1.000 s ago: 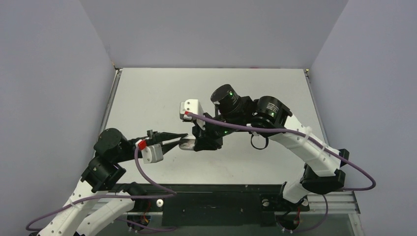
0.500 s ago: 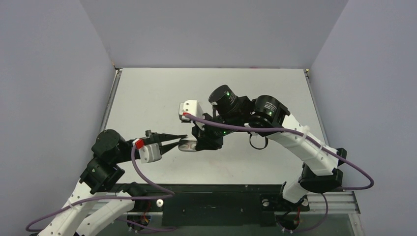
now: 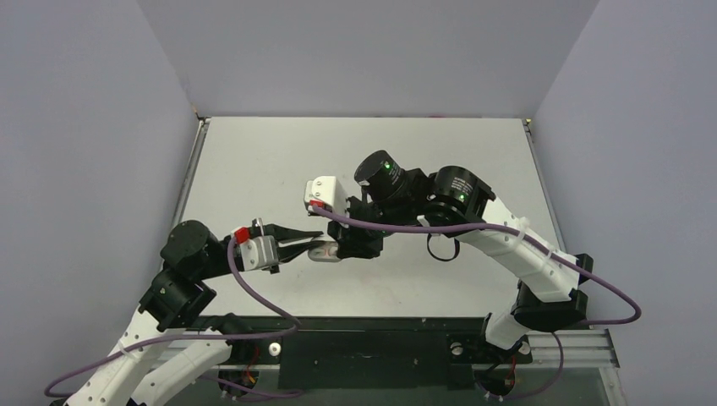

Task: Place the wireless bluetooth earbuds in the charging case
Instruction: Place the earbud in the charging case.

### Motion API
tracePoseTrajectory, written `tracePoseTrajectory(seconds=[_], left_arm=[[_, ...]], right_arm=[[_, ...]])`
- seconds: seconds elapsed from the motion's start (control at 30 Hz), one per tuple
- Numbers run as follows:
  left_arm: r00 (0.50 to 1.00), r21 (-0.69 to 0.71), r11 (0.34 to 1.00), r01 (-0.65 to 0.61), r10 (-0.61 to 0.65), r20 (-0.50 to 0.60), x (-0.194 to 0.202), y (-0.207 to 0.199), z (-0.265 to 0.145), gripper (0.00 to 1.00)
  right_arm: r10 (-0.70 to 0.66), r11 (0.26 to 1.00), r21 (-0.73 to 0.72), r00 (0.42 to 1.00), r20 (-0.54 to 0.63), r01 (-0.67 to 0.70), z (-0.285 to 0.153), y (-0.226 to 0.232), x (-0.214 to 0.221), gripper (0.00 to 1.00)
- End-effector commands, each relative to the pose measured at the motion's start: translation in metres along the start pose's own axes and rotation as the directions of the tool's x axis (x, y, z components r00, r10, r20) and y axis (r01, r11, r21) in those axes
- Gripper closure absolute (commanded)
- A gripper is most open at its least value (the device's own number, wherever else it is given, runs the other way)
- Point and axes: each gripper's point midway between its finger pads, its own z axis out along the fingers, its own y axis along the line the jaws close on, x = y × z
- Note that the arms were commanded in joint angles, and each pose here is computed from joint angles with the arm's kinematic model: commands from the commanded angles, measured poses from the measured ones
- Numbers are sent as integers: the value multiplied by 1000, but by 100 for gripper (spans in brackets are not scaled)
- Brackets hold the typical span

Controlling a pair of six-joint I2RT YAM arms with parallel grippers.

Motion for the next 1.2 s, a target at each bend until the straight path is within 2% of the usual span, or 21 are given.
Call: tracePoseTrajectory(seconds=[0.0,0.27,0.6,0.77,0.83,1.07,1.17], left_arm=[[991,-7,998,-59,59,119,-48,2,-6,100],[991,-19,999,-41,43,125,-48,4,-6,100],[990,-28,999,-38,41,132,-51,5,-6,100],[994,-57,998,-30,36,107,-43,9,-7,100],[994,-72,997,-23,31,103,-42,11,-8,100],[995,-92,996,-19,28,101,-41,14,-8,100],[994,-114,993,-26,38,106,-43,17,-10,100]], right_arm=[[-21,996,90,1000,-23,23,-2,-17,1,88],[-43,992,120,999,5,42,-5,-21,-10,79],[-58,987,153,998,30,53,-7,-26,-20,76],[-57,982,184,997,49,47,-24,-24,-17,72],[-59,977,209,996,68,44,-34,-24,-16,65],[-44,977,215,978,205,-1,-55,-15,-32,51],[-22,970,237,962,273,-45,-64,-19,-39,40]])
